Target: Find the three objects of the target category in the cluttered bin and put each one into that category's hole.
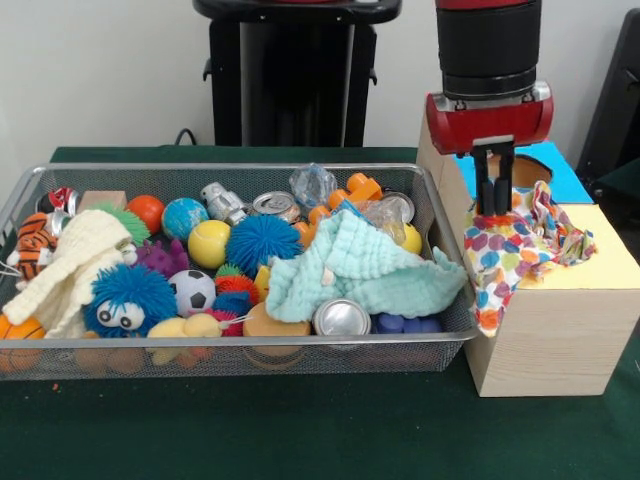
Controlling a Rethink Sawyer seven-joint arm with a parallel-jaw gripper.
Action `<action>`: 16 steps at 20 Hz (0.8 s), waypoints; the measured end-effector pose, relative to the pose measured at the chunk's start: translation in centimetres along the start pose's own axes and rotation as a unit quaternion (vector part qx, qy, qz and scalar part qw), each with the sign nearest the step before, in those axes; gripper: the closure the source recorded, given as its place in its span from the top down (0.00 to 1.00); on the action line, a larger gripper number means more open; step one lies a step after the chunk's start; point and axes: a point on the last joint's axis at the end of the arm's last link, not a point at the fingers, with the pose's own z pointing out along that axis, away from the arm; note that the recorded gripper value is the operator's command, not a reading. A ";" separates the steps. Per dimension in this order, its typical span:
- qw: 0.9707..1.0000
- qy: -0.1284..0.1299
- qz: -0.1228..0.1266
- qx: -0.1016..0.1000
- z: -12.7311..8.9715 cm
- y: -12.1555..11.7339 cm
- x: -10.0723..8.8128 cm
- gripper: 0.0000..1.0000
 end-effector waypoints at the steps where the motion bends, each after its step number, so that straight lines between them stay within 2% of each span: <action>1: 1.000 -0.004 0.002 -0.006 0.0 0.1 -0.2 0.00; 4: 0.999 -0.028 0.017 -0.030 0.1 -0.4 -0.8 0.00; 6: 0.998 -0.042 0.026 -0.038 0.3 -1.0 -1.0 0.00; 10: 0.997 -0.058 0.035 -0.034 0.2 -2.3 -1.2 0.00; 16: 0.998 -0.057 0.024 -0.026 -0.4 -3.1 -0.2 0.00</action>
